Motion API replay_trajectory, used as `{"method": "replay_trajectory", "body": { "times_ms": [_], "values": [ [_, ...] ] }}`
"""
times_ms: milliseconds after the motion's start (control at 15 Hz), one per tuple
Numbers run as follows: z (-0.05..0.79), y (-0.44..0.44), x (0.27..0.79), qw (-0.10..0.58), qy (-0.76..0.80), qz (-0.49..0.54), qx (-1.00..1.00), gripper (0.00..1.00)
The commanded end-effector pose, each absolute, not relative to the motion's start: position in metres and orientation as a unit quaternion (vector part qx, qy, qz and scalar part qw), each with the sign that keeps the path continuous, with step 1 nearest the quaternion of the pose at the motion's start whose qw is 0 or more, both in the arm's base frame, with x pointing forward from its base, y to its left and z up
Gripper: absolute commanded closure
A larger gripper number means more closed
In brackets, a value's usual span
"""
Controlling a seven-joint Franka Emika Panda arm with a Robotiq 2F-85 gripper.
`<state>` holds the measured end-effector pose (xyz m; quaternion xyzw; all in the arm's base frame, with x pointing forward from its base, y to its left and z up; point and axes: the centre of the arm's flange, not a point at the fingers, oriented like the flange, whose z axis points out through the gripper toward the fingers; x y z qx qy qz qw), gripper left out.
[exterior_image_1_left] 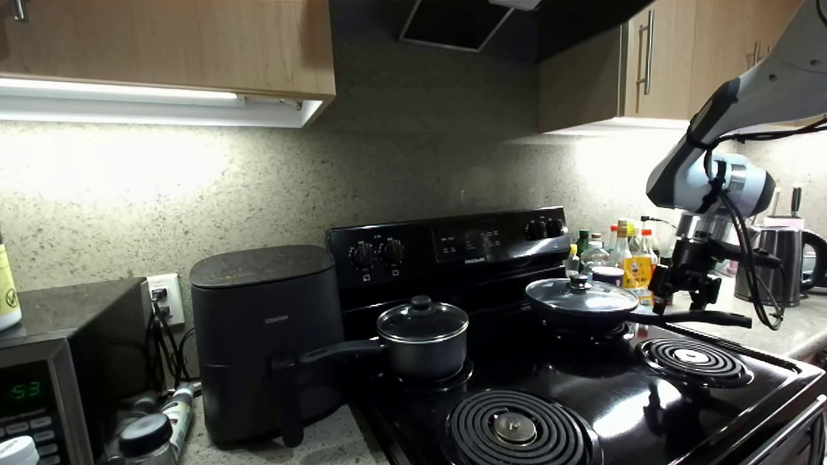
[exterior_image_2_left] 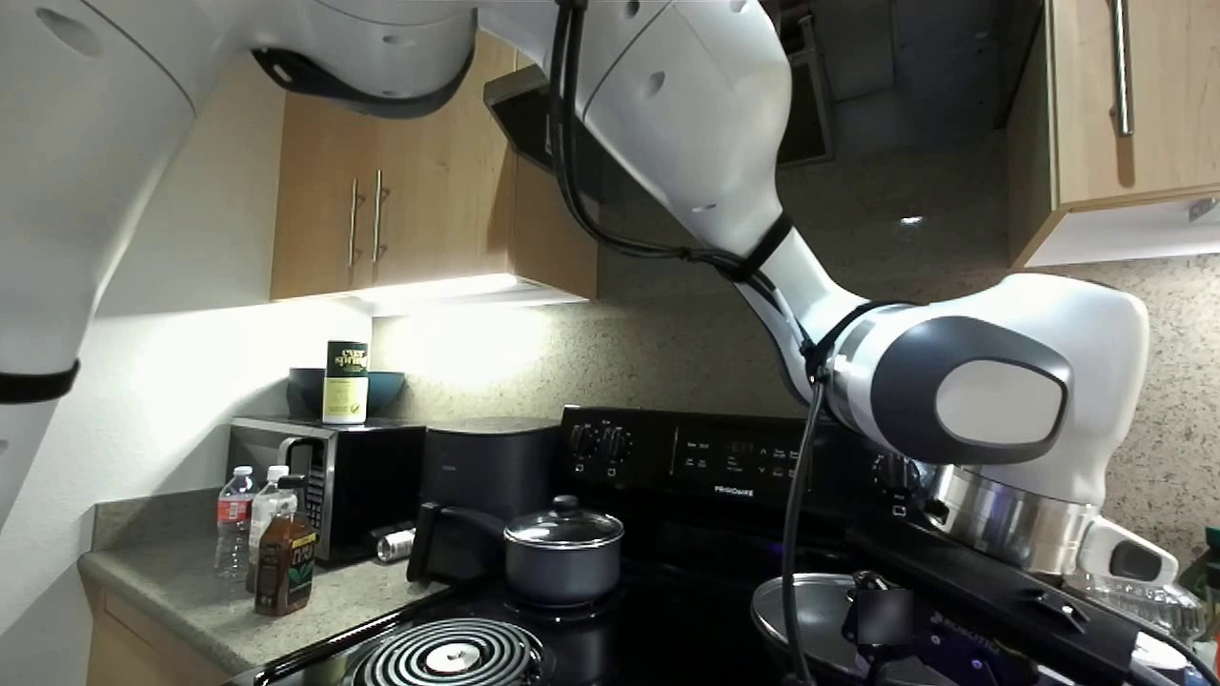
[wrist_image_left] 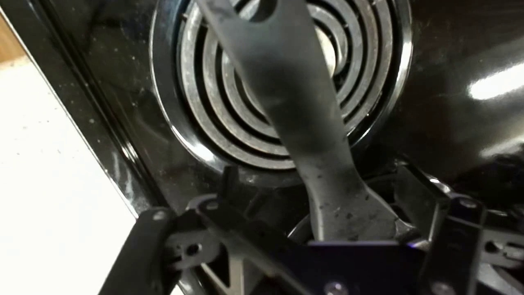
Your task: Rotate the black pan.
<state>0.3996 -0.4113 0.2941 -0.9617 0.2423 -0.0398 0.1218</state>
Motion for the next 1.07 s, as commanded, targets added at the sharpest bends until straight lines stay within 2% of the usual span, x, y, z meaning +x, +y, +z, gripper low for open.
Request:
{"method": "replay_trajectory", "body": {
  "times_ms": [0,333,400,1000],
  "values": [
    [0.317,-0.379,0.382,0.08,0.237,-0.081,-0.965,0.0],
    [0.336,-0.346,0.37,0.083,0.21,-0.111,-0.968,0.0],
    [0.326,-0.368,0.389,0.094,0.227,-0.095,-0.965,0.0],
    [0.334,-0.354,0.381,0.097,0.222,-0.103,-0.965,0.0]
  ]
}}
